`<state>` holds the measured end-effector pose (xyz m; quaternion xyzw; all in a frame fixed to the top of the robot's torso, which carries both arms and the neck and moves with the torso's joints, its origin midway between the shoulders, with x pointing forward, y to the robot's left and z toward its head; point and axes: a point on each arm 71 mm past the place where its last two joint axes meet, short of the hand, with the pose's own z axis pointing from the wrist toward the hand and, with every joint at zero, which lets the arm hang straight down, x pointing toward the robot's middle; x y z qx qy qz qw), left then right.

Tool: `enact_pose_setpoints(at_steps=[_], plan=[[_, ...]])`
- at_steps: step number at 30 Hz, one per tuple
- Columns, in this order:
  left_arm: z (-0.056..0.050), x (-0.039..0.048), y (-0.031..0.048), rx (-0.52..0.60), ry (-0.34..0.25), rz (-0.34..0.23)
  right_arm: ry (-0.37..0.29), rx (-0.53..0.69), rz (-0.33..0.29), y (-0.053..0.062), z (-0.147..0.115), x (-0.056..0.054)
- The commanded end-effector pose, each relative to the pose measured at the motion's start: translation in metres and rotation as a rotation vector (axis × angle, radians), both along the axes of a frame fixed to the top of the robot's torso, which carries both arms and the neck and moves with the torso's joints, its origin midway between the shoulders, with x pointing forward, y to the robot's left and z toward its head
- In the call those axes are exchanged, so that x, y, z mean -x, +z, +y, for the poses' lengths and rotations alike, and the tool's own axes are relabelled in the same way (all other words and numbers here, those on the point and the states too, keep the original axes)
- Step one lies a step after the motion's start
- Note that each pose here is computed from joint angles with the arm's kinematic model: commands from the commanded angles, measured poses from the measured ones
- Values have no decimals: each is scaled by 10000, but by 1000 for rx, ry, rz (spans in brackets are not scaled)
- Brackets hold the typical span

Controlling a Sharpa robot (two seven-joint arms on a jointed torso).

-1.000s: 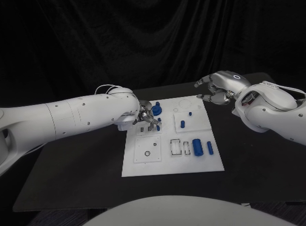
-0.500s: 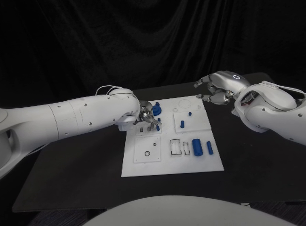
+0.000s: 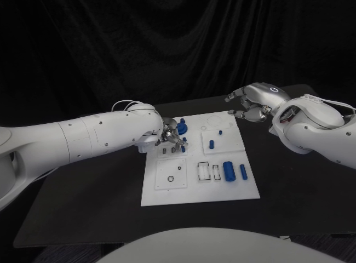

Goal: Assemble the parts on the task board

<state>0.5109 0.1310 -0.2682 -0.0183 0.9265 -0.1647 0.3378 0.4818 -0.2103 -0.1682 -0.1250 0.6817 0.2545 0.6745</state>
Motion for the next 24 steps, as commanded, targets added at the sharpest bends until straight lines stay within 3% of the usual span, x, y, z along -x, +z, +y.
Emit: enact_pose_setpoints(at_steps=[1, 24], plan=[[-25, 11, -12, 15, -16, 13, 0, 4, 7, -11, 8, 9], [-61, 18, -46, 13, -33, 31, 3, 11, 19, -20, 26, 16]])
